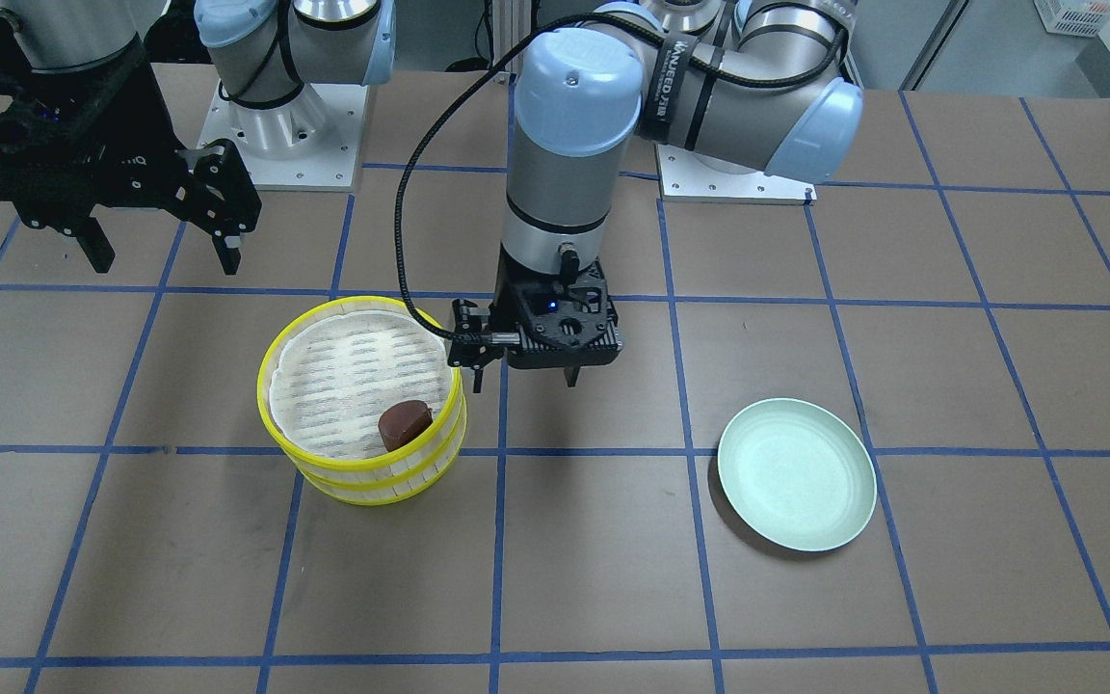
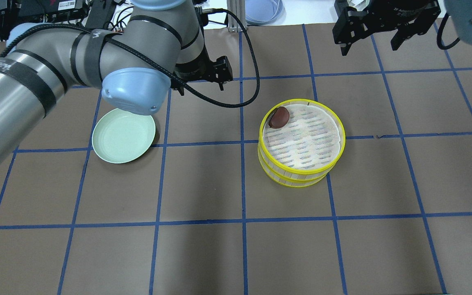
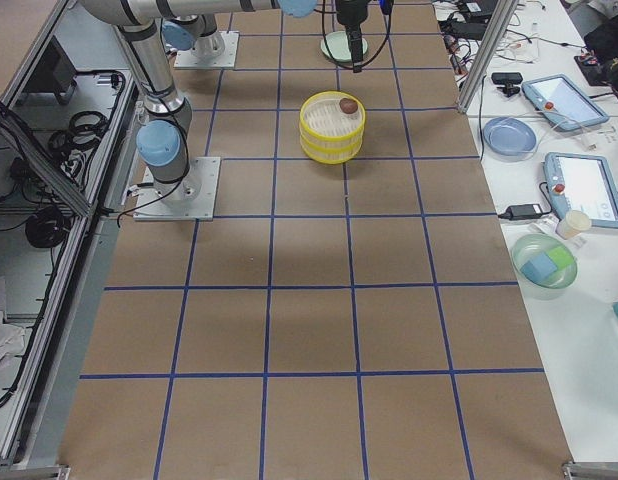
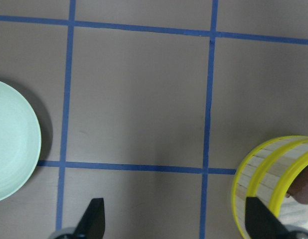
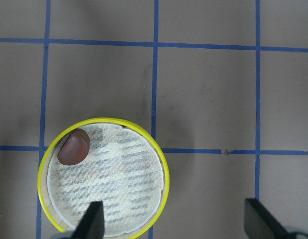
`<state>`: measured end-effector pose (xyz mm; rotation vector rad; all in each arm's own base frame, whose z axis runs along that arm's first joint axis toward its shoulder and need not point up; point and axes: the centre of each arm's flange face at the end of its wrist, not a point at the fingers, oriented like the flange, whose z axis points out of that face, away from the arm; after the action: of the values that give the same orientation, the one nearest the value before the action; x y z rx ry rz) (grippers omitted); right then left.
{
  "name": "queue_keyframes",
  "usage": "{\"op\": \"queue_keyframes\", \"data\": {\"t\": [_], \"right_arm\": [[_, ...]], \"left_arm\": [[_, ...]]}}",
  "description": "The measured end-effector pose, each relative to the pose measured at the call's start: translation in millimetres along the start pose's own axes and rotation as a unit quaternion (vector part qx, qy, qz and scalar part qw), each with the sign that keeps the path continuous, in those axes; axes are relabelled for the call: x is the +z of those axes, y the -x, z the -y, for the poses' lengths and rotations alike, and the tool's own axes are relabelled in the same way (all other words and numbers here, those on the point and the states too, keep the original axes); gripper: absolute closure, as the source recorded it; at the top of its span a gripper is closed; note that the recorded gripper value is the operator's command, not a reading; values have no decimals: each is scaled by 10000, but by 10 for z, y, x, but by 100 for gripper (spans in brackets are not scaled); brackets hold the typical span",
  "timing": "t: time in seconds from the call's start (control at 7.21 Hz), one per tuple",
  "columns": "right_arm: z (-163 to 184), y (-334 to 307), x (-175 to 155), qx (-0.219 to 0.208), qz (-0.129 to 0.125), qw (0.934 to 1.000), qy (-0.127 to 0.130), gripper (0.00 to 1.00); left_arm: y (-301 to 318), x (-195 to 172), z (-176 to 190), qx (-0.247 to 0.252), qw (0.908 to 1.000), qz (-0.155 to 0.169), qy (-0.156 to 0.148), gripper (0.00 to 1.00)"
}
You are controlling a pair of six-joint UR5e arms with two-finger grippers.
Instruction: Stack buns with steamer
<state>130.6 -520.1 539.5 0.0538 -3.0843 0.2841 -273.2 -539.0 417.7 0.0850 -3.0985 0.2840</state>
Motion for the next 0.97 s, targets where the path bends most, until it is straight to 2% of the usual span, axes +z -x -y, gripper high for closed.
{"op": "queue_keyframes", "data": {"t": [0.42, 0.69, 0.97], "right_arm": [[-4, 5, 6, -8, 0, 10000, 9, 0], [-3, 6, 7, -8, 0, 10000, 7, 0], [-4, 5, 7, -8, -1, 10000, 9, 0]], "left_arm": [[663, -710, 57, 300, 9993, 141, 174, 0], [980, -1167, 56, 220, 9993, 157, 254, 0], [1138, -1288, 44, 215, 9992, 163, 288, 0]]}}
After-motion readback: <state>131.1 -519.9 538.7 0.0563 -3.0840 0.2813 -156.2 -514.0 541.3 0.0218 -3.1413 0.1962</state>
